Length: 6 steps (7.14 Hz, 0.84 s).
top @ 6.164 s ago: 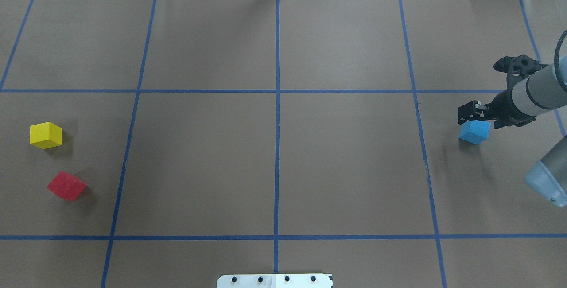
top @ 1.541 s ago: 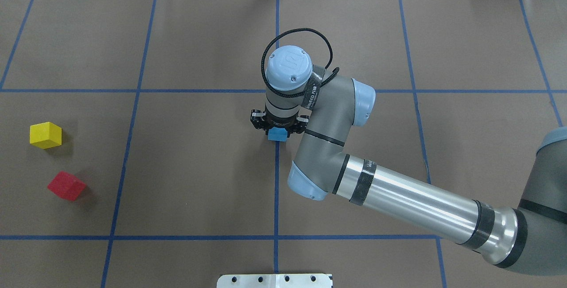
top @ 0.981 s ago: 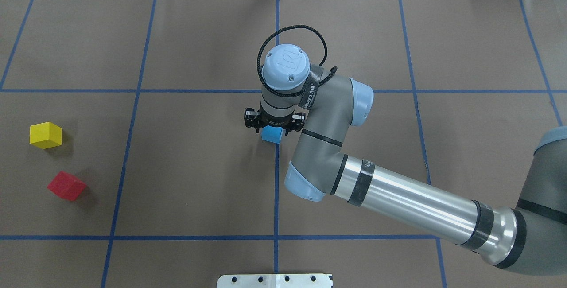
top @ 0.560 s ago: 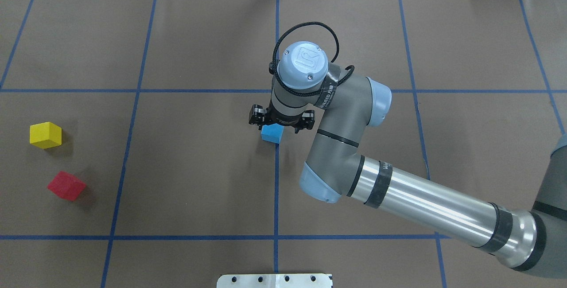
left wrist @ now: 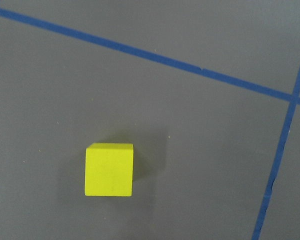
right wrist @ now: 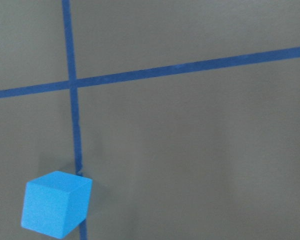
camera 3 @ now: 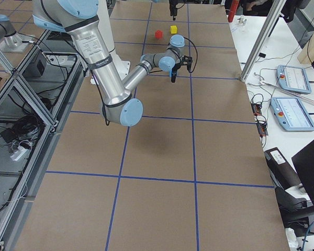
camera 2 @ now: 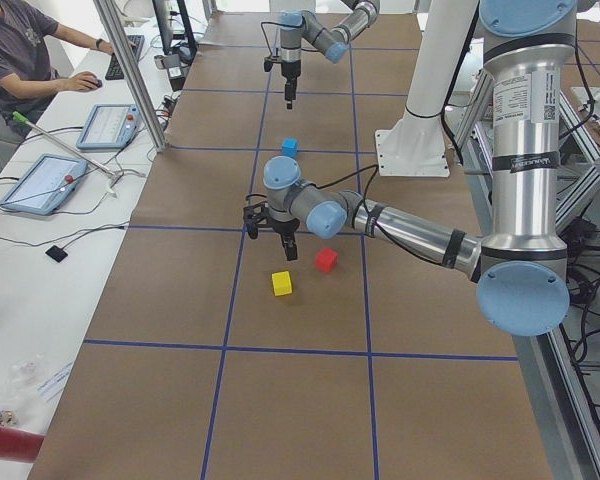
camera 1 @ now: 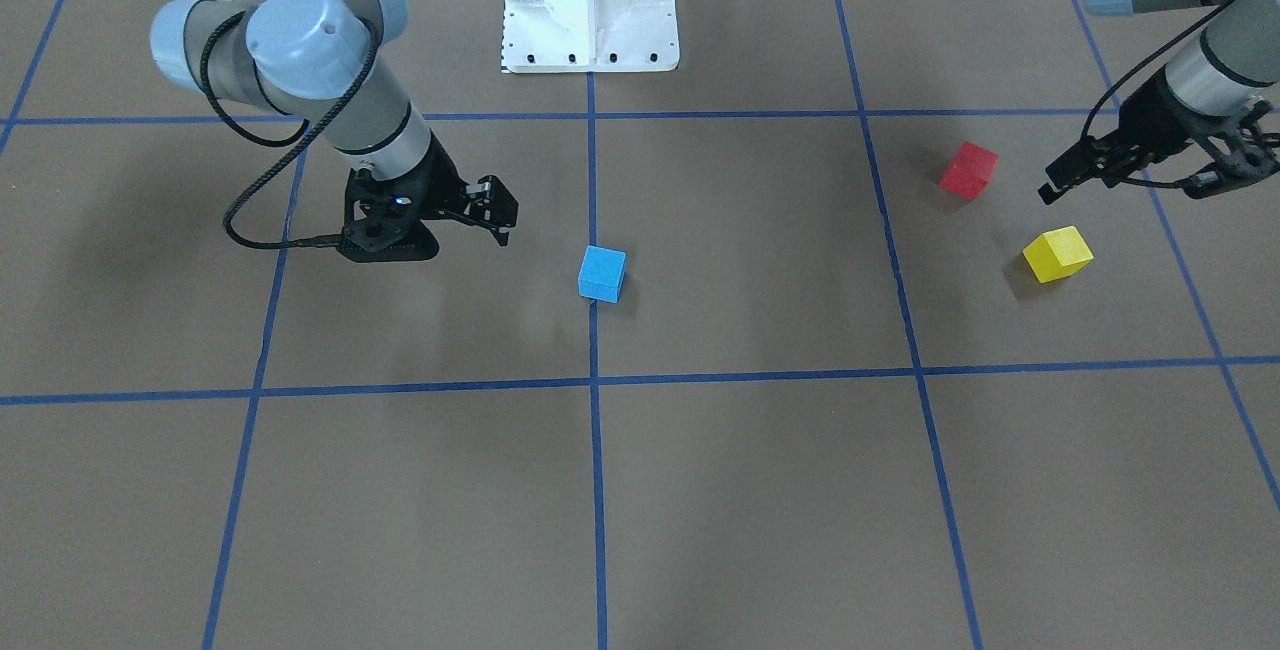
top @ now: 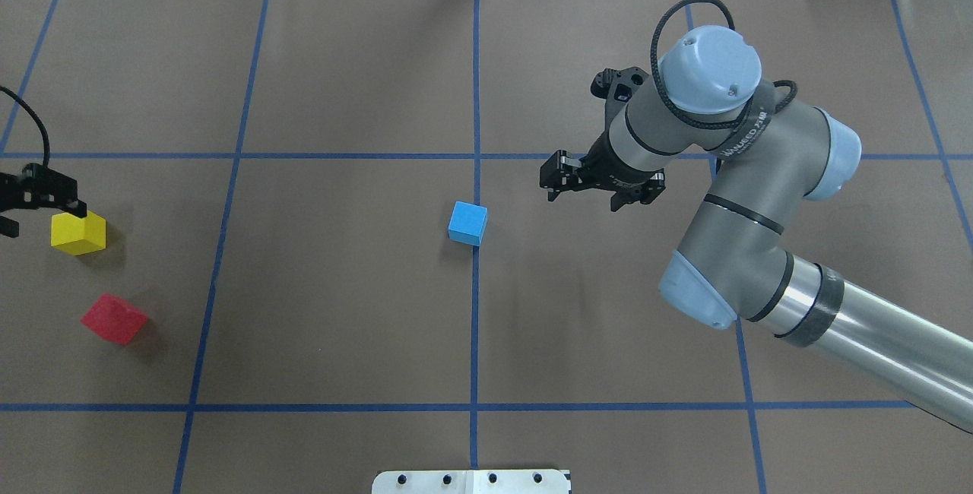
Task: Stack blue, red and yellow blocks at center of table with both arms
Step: 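Grasp the red cube with the left gripper while the right gripper withdraws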
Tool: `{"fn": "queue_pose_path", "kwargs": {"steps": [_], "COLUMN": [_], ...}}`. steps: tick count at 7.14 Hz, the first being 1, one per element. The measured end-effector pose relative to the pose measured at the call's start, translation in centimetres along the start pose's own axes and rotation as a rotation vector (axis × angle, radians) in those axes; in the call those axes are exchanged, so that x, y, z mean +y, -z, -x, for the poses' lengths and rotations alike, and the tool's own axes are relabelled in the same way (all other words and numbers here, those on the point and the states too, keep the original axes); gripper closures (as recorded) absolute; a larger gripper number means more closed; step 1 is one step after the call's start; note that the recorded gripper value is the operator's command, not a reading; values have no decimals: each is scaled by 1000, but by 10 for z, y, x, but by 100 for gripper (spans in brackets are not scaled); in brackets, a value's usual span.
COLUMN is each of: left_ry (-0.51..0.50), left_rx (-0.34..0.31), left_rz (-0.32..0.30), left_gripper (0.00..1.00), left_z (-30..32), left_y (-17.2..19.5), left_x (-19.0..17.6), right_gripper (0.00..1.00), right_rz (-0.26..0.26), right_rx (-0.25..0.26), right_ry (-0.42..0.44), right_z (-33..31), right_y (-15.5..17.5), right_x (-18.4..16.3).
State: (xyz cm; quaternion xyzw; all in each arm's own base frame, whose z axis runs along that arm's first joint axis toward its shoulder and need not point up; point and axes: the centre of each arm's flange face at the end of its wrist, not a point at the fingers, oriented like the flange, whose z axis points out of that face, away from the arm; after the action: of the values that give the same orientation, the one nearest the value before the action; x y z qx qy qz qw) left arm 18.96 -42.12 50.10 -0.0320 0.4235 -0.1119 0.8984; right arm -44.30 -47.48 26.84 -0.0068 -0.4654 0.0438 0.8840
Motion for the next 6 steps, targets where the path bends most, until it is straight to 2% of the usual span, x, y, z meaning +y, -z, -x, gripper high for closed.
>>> {"fn": "queue_pose_path", "kwargs": {"steps": [1,3,4,6], "left_ry": [-84,-273,-386,-608], "left_rx": [-10,-47,-67,-102], "left_rz": [-11,-12,-14,-23], "left_gripper": [8,4,4,4], "left_z": [-6,-31,-34,-21], "left_y": [-27,-67,-76,-73], "left_x": [36,96,112,118], "right_gripper": [0,0,0,0], "right_rz": [-4,-10,-10,-8], "right_rx": [8,15,18,26], "right_ry": [14,23,23,27], "right_z": [-12,-20,-22,-22], "right_y": [1,0,-2,-8], "right_x": [-2,-3,-3,1]}}
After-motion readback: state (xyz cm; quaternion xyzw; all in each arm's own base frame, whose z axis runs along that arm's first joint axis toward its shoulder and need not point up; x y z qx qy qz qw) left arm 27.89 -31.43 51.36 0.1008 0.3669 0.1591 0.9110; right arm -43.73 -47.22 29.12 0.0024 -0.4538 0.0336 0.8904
